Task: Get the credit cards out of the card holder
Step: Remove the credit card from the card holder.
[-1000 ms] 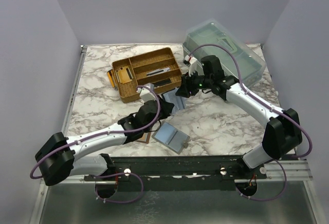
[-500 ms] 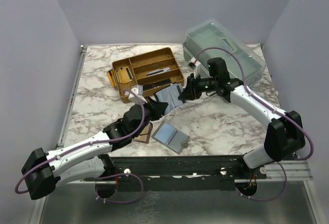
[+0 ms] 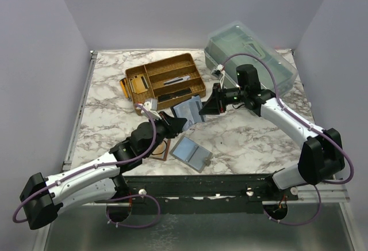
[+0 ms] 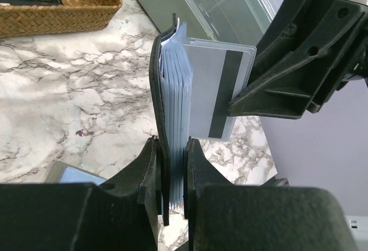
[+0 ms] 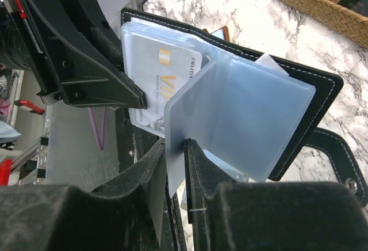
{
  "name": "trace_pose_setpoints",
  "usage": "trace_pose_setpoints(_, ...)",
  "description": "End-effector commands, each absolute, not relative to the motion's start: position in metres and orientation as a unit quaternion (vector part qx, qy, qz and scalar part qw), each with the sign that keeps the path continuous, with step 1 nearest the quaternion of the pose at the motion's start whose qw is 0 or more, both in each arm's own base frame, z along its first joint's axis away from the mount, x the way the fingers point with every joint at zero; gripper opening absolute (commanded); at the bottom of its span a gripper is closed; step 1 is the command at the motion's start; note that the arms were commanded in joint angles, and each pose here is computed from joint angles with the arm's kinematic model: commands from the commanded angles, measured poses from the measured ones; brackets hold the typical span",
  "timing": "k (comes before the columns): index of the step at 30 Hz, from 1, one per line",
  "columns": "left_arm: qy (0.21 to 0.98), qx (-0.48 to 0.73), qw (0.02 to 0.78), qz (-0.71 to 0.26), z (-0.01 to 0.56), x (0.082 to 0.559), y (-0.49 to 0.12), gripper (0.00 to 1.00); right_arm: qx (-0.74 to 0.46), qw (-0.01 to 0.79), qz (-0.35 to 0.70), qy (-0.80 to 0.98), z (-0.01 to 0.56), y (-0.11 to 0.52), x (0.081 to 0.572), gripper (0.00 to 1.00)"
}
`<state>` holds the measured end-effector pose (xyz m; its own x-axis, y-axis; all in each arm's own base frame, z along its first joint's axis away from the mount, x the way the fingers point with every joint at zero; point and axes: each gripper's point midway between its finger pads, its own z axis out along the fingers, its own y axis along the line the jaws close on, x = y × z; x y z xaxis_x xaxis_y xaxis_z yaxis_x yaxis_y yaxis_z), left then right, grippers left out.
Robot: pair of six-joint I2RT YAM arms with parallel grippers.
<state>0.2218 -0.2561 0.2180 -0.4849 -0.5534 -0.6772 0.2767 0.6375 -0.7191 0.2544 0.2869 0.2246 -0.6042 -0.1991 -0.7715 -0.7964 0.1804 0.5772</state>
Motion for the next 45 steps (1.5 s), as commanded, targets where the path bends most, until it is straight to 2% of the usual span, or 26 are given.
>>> trace_pose_setpoints(1,0.723,-0.083,0.506,-0.463,0.243,0.215,-0.262,0.00,-0.339,0.279,0.529,0.726,0.217,0.285,0.261,0.25)
trace_pose_setpoints(4,0.721,-0.083,0.506,-0.465,0.242,0.214,-0.261,0.00,-0.330,0.287,0.511,0.740,0.212,0.282,0.269,0.24)
trace_pose_setpoints(9,0.719,-0.079,0.505,-0.472,0.241,0.213,-0.262,0.00,-0.333,0.284,0.533,0.724,0.219,0.279,0.264,0.01)
trace_pose_setpoints(14,0.709,-0.077,0.502,-0.489,0.238,0.212,-0.262,0.00,-0.340,0.277,0.581,0.686,0.234,0.270,0.248,0.00)
trace_pose_setpoints(17,0.698,-0.082,0.499,-0.507,0.233,0.212,-0.258,0.20,-0.341,0.276,0.600,0.669,0.238,0.264,0.241,0.00)
trace_pose_setpoints(25,0.688,-0.108,0.478,-0.534,0.233,0.214,-0.251,0.54,-0.327,0.267,0.616,0.665,0.232,0.255,0.243,0.00)
trace_pose_setpoints(29,0.691,-0.114,0.486,-0.524,0.232,0.214,-0.237,0.66,-0.327,0.269,0.622,0.659,0.232,0.250,0.243,0.00)
trace_pose_setpoints(33,0.657,-0.109,0.506,-0.548,0.249,0.204,-0.222,0.82,-0.321,0.271,0.629,0.654,0.229,0.242,0.243,0.00)
trace_pose_setpoints(39,0.605,-0.058,0.486,-0.628,0.279,0.183,-0.238,0.86,-0.325,0.256,0.642,0.646,0.226,0.240,0.240,0.00)
trace_pose_setpoints(45,0.604,-0.010,0.437,-0.666,0.275,0.184,-0.275,0.86,-0.330,0.239,0.654,0.638,0.224,0.240,0.237,0.00)
